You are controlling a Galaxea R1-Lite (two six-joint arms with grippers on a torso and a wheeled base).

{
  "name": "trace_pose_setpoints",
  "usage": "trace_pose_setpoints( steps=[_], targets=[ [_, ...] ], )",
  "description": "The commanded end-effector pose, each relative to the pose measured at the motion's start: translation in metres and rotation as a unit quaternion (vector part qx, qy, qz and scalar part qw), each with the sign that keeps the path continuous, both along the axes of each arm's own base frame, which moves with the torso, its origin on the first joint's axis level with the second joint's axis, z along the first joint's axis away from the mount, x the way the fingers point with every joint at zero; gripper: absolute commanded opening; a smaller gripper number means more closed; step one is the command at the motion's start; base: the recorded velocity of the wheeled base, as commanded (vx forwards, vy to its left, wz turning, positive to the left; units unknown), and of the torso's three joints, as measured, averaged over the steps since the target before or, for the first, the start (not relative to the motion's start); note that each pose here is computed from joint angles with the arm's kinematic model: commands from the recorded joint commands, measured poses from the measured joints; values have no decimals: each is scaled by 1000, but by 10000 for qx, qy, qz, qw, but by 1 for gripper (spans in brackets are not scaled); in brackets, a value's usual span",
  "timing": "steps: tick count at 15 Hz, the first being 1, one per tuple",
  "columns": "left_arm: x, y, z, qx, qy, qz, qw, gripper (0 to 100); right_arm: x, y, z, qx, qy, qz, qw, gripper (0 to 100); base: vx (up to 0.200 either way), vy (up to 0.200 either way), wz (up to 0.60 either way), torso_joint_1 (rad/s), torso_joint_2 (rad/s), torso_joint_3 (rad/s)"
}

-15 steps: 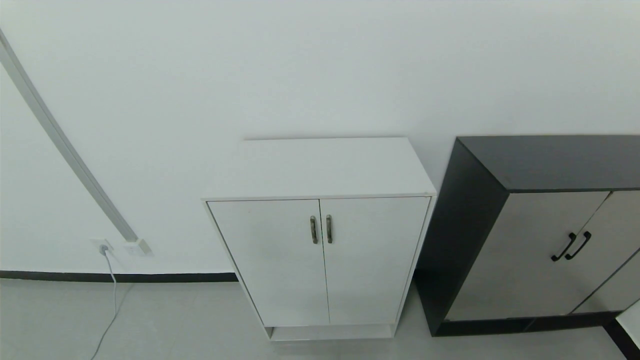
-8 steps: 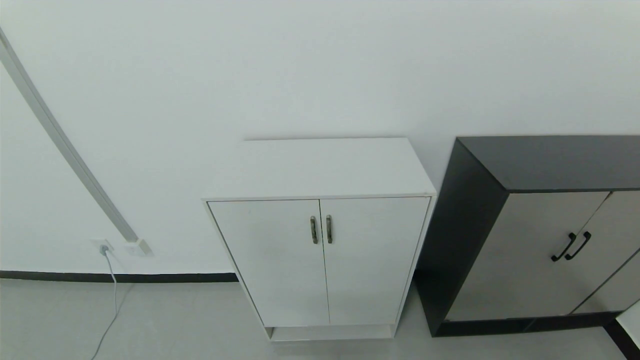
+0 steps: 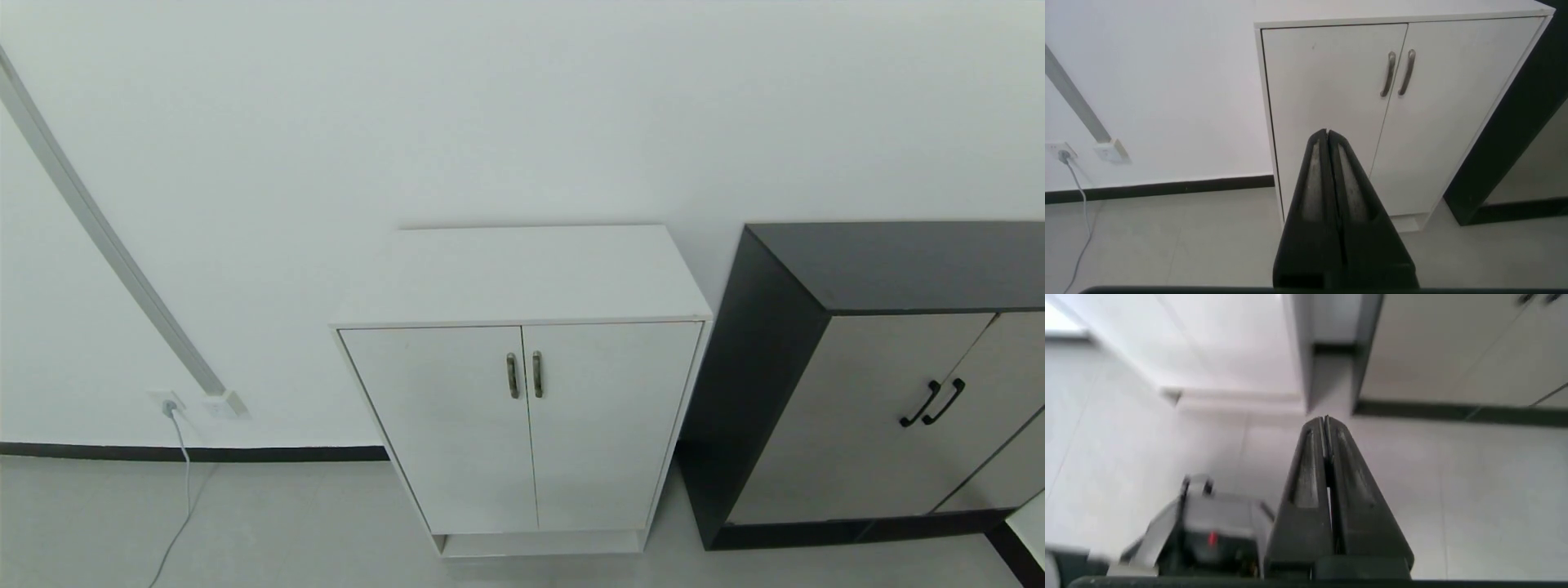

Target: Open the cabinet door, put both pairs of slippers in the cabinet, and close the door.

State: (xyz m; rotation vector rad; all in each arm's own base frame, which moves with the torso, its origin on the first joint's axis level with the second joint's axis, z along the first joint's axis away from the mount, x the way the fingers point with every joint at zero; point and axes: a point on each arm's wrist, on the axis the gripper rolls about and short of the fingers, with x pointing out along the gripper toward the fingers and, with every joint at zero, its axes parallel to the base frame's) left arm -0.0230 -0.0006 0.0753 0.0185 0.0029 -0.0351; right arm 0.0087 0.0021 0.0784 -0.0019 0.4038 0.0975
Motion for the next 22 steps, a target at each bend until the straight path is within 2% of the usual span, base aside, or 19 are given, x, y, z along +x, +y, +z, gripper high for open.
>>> trace_pose_setpoints(
  steps=[1, 4, 5, 12, 14, 18, 19, 22],
  targets=[
    [0, 0, 0, -8, 7, -1, 10000, 0, -15, 0, 0, -17, -935, -180, 9955, 0, 0, 0, 0, 0, 0, 0],
    [0, 0, 0, 0, 7, -1, 10000, 0, -26, 1, -1, -23, -1641, -180, 9863, 0, 0, 0, 0, 0, 0, 0],
    [0, 0, 0, 0, 7, -1, 10000, 0, -27, 1, -2, -2, -1700, -185, 9853, 0, 0, 0, 0, 0, 0, 0],
    [0, 0, 0, -8, 0, -1, 10000, 0, -27, -1, -1, 324, -1716, -537, 9832, 0, 0, 0, 0, 0, 0, 0],
    [0, 0, 0, -8, 7, -1, 10000, 0, -27, -2, -1, 316, -1739, -117, 9842, 0, 0, 0, 0, 0, 0, 0],
    [0, 0, 0, -8, 7, -1, 10000, 0, -27, -2, -1, 326, -1724, -144, 9844, 0, 0, 0, 0, 0, 0, 0],
    [0, 0, 0, -8, 7, -1, 10000, 0, -32, -1, -2, 308, -2014, -286, 9786, 0, 0, 0, 0, 0, 0, 0],
    [0, 0, 0, -8, 7, -1, 10000, 0, -32, -2, -2, 335, -2034, -626, 9765, 0, 0, 0, 0, 0, 0, 0]
  ],
)
